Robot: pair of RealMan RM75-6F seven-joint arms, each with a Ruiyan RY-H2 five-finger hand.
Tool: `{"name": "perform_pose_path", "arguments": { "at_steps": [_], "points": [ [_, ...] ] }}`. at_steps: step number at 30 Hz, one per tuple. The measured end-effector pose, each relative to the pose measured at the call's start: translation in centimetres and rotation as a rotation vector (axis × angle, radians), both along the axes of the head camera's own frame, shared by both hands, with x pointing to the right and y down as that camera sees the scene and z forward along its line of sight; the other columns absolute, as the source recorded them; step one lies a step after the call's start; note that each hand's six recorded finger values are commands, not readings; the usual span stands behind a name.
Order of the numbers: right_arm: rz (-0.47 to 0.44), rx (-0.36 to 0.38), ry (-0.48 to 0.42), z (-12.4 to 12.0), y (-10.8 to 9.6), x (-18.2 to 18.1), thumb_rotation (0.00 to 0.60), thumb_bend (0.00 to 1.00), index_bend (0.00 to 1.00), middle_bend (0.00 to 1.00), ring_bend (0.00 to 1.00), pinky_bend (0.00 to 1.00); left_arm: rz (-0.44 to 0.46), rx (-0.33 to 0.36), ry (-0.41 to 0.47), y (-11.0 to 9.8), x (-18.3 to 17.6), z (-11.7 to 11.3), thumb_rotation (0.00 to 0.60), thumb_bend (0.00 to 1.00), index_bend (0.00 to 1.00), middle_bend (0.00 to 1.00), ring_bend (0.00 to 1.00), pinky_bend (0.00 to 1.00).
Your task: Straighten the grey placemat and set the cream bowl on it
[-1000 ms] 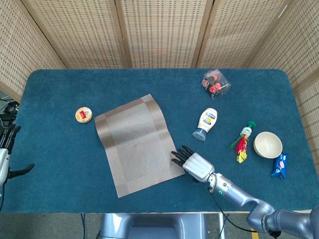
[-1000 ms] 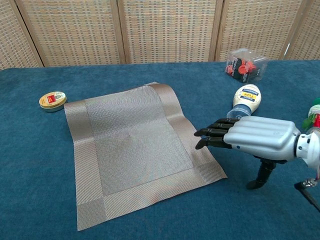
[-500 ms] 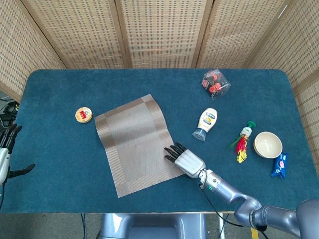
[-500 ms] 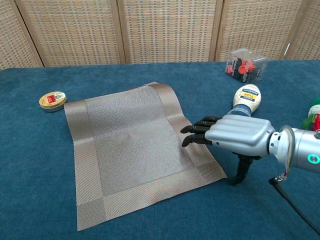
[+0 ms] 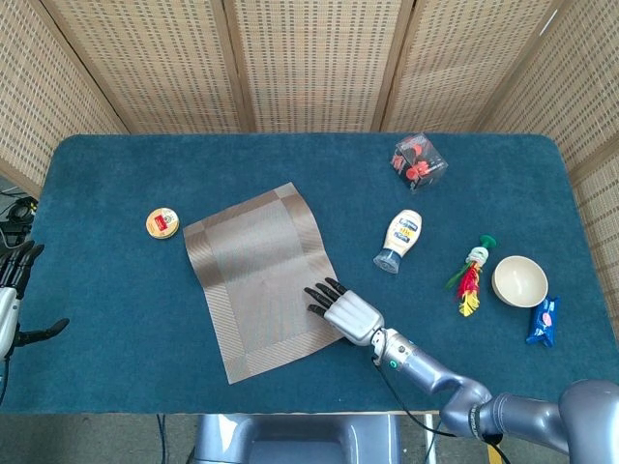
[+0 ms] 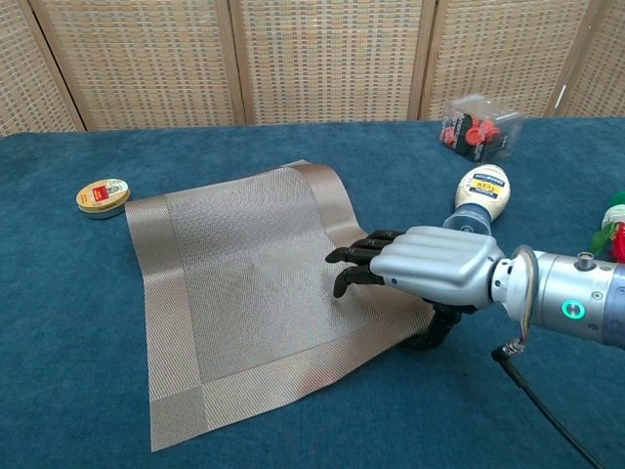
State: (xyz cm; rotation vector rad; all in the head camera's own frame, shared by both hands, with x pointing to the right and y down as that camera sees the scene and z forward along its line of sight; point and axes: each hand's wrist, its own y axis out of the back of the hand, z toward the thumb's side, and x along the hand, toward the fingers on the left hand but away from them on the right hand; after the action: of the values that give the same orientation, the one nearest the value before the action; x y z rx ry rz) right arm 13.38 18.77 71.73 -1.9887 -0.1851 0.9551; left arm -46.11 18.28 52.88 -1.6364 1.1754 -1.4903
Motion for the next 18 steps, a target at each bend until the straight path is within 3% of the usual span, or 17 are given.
{"name": "perform_pose_path", "arguments": {
  "at_steps": [5,8,18],
  "points": [
    [-0.007,0.002,-0.029,-0.5,0.4,-0.3,0.600,0.77,0.52,0.00,0.00,0.00,0.010,-0.004,0.003,0.1,0.2,0.1,0.600,0.00,0.00,0.00,0.00,0.00],
    [-0.017,0.014,-0.054,-1.0,0.7,-0.4,0.600,0.81,0.61,0.00,0.00,0.00,0.013,-0.007,0.002,0.1,0.3,0.1,0.600,0.00,0.00,0.00,0.00,0.00],
    [-0.113,0.065,-0.140,-3.2,3.3,0.5,0.600,0.74,0.63,0.00,0.00,0.00,0.014,-0.019,0.001,0.1,0.3,0.4,0.600,0.00,0.00,0.00,0.00,0.00]
  ]
}}
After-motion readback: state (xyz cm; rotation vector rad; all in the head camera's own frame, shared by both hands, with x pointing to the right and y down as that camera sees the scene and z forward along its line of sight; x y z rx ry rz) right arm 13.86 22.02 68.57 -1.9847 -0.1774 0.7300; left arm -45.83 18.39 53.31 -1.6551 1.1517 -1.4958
